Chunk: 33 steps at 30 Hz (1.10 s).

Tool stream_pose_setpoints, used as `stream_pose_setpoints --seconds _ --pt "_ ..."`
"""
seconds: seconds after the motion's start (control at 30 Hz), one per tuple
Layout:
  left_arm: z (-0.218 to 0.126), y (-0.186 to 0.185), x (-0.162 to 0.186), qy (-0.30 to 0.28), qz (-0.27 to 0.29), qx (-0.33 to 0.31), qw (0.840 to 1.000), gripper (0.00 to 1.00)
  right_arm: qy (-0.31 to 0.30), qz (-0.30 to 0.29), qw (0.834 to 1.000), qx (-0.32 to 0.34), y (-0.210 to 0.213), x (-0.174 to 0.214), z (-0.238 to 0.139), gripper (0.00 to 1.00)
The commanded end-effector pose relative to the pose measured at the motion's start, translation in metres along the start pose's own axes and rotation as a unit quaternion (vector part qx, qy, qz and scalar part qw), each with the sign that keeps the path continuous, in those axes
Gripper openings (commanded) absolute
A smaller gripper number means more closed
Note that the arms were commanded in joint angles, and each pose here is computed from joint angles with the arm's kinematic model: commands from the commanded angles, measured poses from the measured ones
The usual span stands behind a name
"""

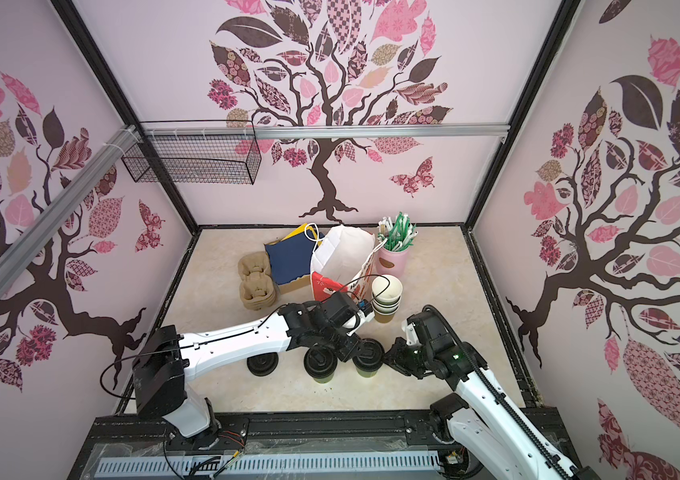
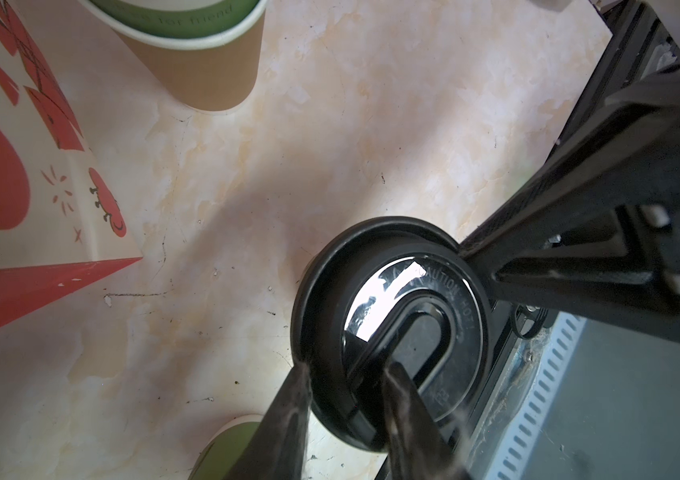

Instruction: Pack the takeout coffee

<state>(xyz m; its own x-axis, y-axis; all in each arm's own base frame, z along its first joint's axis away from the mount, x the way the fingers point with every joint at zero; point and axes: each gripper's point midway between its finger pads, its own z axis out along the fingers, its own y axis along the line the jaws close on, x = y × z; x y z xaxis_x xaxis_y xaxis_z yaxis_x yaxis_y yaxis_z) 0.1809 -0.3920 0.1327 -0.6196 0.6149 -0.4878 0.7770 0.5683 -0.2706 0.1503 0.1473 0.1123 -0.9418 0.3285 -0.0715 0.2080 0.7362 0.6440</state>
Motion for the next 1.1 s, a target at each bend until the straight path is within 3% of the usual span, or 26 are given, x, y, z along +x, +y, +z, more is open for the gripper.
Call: stream_pose_setpoints --seconds 0.0,0.1,0.23,0.57,1.07 --pt "0.019 0.017 0.047 0.085 -0.004 -0.030 0.996 0.34 0.025 0.027 0.997 0.062 -0.030 0.015 0.004 0.20" --pt "0.018 0.016 0.045 0.080 -0.004 -0.030 0.996 0.37 -0.021 -0.007 1.000 -0.002 0.011 -0.003 -0.020 0.41" --pt "0.012 0.012 0.033 0.063 -0.003 -0.026 0.998 0.39 -0.081 -0.029 0.996 -0.032 0.032 -0.018 -0.042 0.53" --pt "0.003 0.003 0.014 0.033 -0.004 -0.012 0.999 0.44 -0.035 -0.021 0.999 -0.022 0.021 -0.010 -0.020 0.60" --pt "-0.023 -0.014 -0.024 -0.031 0.006 0.014 0.999 0.54 -0.032 -0.027 0.999 -0.026 0.019 -0.008 -0.017 0.65"
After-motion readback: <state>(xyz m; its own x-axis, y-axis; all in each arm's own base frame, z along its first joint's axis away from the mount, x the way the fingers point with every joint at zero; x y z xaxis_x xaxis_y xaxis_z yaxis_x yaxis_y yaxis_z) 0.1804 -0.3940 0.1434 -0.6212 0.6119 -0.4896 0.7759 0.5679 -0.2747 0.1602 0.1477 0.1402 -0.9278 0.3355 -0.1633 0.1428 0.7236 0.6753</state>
